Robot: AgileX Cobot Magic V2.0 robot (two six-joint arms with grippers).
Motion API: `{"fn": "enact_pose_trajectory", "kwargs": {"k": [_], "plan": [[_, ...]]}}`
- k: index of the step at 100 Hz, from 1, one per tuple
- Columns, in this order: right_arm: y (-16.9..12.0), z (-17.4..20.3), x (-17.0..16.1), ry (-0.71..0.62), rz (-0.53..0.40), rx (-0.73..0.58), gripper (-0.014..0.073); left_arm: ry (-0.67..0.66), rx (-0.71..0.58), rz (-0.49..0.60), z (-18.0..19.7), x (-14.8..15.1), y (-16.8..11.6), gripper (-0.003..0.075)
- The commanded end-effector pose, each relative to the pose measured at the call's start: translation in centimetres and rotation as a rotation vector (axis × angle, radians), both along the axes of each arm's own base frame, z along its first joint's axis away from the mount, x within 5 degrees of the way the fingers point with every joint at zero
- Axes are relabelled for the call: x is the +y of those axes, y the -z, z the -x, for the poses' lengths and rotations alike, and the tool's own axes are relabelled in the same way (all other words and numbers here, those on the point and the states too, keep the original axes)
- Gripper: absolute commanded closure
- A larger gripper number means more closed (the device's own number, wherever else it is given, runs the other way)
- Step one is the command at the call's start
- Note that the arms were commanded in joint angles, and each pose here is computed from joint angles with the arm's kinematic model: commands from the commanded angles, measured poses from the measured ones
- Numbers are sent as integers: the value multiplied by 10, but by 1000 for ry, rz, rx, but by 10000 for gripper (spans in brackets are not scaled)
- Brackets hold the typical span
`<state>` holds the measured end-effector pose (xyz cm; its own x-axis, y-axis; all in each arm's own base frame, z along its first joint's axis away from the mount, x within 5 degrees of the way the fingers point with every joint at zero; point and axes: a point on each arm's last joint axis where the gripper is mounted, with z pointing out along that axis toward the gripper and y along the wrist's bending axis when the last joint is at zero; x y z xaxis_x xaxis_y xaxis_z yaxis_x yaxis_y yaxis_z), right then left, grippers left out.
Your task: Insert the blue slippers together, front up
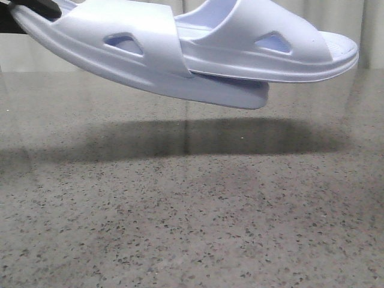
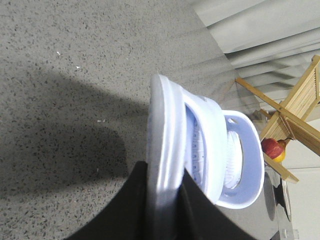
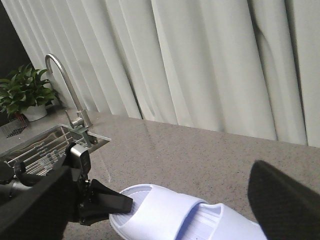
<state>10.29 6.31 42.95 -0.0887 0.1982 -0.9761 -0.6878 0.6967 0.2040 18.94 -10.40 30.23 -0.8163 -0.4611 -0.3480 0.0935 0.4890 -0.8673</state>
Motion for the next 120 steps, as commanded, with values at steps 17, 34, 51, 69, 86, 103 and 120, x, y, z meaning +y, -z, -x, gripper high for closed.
{"fn": "enact_pose_trajectory", "kwargs": {"k": [17, 34, 51, 69, 86, 103, 120], "plan": [[-13, 3, -2, 22, -34, -52, -27, 40, 21, 73, -4, -7, -9, 694], [-13, 3, -2, 22, -32, -52, -27, 49, 60, 60, -10, -10, 0, 694], [-13, 3, -2, 24, -28, -52, -27, 54, 101, 53, -16, -12, 9, 694], [-12, 3, -2, 24, -26, -52, -27, 54, 146, 34, -25, -11, 20, 694], [-12, 3, -2, 26, -20, -52, -27, 53, 176, -6, -31, -8, 31, 694], [-12, 3, -2, 28, -12, -53, -27, 56, 177, -26, -33, -8, 35, 694], [-12, 3, -2, 27, -12, -52, -27, 67, 153, -41, -33, -8, 35, 692]]}}
